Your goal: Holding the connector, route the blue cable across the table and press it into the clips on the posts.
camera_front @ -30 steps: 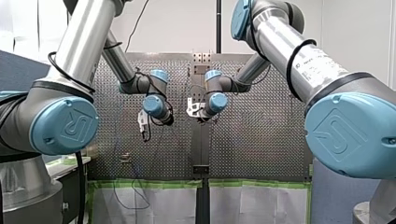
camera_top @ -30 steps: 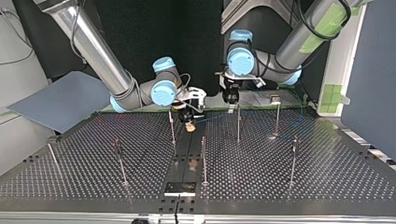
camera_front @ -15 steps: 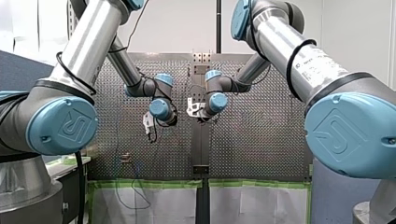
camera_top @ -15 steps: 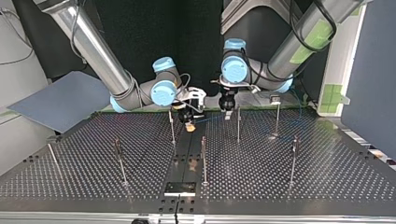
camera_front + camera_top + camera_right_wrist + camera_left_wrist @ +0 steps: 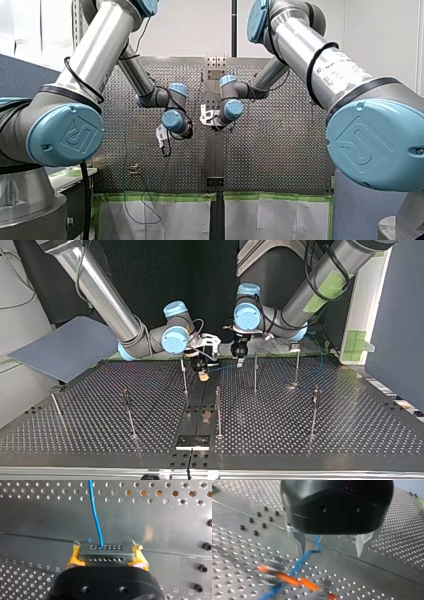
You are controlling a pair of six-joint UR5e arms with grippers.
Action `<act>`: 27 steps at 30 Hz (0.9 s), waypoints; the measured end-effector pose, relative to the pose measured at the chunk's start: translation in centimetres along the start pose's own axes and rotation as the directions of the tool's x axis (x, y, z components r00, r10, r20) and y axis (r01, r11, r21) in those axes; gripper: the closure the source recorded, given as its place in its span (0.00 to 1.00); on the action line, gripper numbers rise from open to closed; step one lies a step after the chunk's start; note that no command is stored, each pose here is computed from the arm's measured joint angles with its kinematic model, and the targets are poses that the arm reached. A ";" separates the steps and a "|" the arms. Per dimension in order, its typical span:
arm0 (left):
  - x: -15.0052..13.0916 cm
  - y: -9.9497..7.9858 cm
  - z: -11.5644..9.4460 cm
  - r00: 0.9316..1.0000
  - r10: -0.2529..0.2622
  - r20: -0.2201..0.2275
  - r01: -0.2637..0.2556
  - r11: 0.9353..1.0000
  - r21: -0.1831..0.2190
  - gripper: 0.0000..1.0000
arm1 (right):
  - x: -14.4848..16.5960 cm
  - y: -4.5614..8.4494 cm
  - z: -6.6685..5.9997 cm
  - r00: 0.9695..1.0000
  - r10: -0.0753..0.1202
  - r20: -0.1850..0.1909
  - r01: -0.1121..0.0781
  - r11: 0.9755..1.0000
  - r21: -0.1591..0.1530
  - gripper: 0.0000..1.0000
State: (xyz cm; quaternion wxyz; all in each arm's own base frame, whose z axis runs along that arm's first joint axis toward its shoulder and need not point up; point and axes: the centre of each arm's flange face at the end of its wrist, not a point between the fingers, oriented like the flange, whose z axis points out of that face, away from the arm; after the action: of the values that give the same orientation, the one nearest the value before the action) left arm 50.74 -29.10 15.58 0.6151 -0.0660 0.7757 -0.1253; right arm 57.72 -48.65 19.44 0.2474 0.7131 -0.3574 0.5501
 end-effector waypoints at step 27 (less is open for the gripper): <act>-0.6 -0.8 2.4 0.998 -0.030 0.064 0.032 0.999 -0.034 0.69 | 0.0 -0.1 0.0 1.000 0.000 0.000 0.000 1.000 0.003 1.00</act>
State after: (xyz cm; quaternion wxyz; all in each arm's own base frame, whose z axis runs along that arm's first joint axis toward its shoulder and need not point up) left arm 53.18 -30.00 15.84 0.6360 -0.0927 0.7568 -0.1192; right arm 57.76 -48.60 19.45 0.2464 0.7135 -0.3565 0.5506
